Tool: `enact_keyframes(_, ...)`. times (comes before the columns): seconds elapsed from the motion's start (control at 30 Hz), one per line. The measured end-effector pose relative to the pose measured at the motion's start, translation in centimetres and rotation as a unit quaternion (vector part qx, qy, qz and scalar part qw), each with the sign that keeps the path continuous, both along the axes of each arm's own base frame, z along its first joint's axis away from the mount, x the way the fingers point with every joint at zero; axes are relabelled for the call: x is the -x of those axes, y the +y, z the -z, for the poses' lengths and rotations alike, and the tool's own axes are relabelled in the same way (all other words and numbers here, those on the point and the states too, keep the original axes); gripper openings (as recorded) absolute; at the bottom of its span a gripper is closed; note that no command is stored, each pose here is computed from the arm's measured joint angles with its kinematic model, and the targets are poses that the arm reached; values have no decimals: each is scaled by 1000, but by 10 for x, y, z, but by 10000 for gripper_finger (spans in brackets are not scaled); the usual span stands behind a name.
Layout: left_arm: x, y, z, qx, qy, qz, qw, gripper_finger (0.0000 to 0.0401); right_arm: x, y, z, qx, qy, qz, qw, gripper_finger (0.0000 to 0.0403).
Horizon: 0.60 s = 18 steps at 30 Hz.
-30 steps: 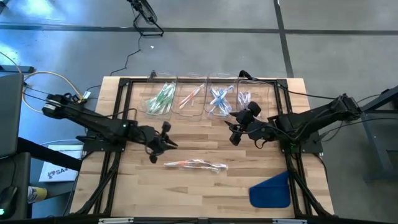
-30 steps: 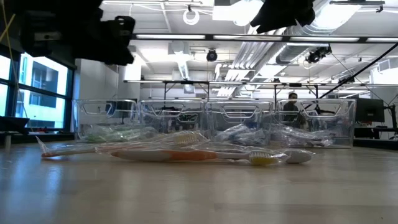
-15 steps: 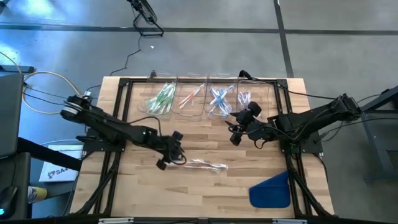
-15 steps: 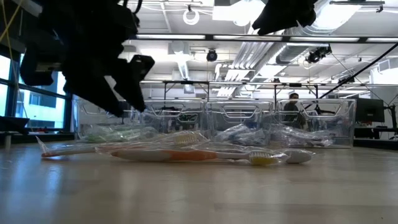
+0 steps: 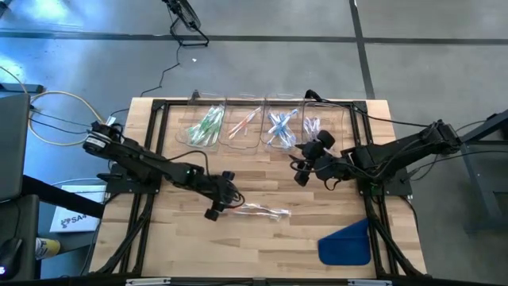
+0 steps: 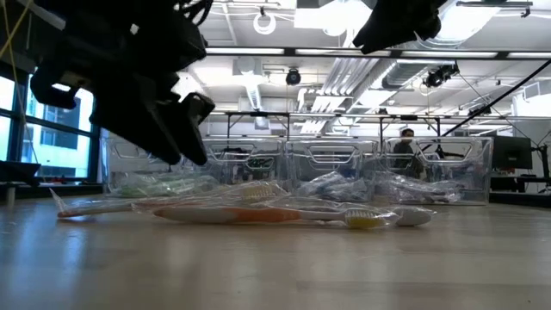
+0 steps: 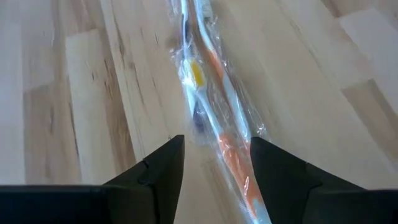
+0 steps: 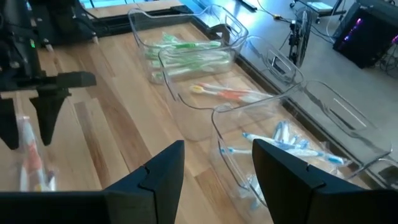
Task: Pick & Place Toothbrushes
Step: Put the orange toothbrush into the middle left transparent bin
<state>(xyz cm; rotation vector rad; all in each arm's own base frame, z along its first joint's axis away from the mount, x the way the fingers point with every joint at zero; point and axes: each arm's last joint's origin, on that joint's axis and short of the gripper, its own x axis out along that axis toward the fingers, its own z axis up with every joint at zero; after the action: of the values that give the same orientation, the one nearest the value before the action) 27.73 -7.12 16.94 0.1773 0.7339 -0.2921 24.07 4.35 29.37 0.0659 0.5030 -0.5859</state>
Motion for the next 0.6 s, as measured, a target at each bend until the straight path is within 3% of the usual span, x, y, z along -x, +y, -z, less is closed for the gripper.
enact_keyframes(0.6, -8, -4, 32, 33, 59, -11, 998, 179, 2, -1, 3, -2, 13, 5, 1000, 183)
